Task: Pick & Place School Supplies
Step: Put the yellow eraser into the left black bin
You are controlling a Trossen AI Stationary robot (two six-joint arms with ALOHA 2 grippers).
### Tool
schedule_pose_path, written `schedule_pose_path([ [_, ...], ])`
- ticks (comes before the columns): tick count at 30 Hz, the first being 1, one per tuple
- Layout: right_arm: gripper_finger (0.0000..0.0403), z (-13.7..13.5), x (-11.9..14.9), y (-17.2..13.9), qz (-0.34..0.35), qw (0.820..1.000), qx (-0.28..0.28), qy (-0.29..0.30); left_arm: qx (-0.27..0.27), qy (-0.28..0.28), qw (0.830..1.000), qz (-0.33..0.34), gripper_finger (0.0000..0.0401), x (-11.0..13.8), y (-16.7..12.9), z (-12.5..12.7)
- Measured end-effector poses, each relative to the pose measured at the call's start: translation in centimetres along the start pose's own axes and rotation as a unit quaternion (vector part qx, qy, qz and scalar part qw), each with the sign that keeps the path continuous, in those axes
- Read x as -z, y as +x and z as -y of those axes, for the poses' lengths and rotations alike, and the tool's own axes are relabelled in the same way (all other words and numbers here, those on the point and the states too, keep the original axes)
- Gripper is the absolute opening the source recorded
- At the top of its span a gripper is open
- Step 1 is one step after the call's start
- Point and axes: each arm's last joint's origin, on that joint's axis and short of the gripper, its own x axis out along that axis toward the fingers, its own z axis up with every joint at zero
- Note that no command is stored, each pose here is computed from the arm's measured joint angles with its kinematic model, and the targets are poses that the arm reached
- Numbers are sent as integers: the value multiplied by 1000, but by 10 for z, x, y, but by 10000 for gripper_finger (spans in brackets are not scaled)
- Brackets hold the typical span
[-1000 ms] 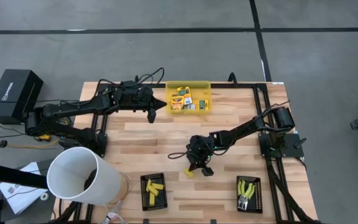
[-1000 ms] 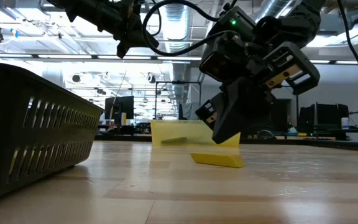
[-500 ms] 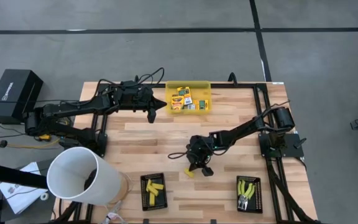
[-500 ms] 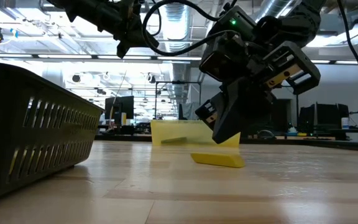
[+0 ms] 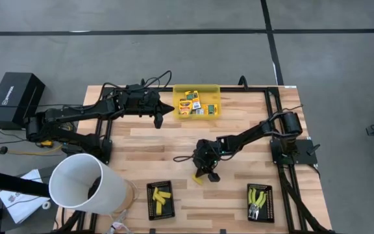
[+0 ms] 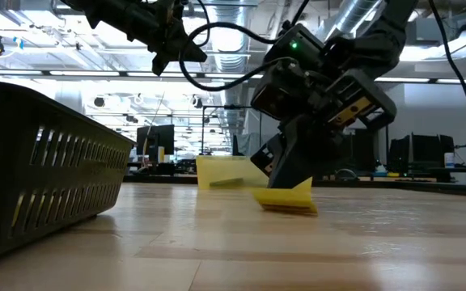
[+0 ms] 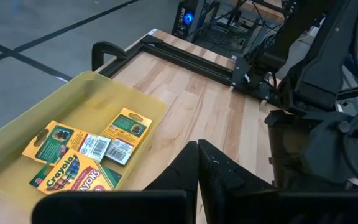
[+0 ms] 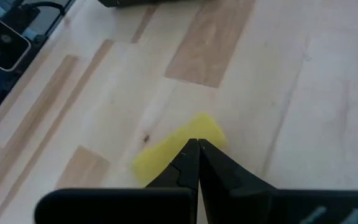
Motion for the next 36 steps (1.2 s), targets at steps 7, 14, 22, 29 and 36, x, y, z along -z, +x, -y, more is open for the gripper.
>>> schedule_pose_path([
  [7, 0, 1, 3, 1, -12, 1000, -5, -8, 0, 0, 1000, -1, 0, 0, 0, 0],
  [14, 0, 8, 8, -2, -26, 1000, -3, -9, 0, 0, 1000, -1, 0, 0, 0, 0],
  [22, 0, 20, 9, -9, -23, 1000, 3, -1, 0, 0, 1000, -1, 0, 0, 0, 0],
  [29, 0, 33, 10, -17, -15, 1000, 23, 15, 0, 0, 1000, -1, 0, 0, 0, 0],
  [36, 0, 39, -16, -59, 56, 992, 65, 91, 0, 2, 1000, -1, 0, 0, 0, 0],
])
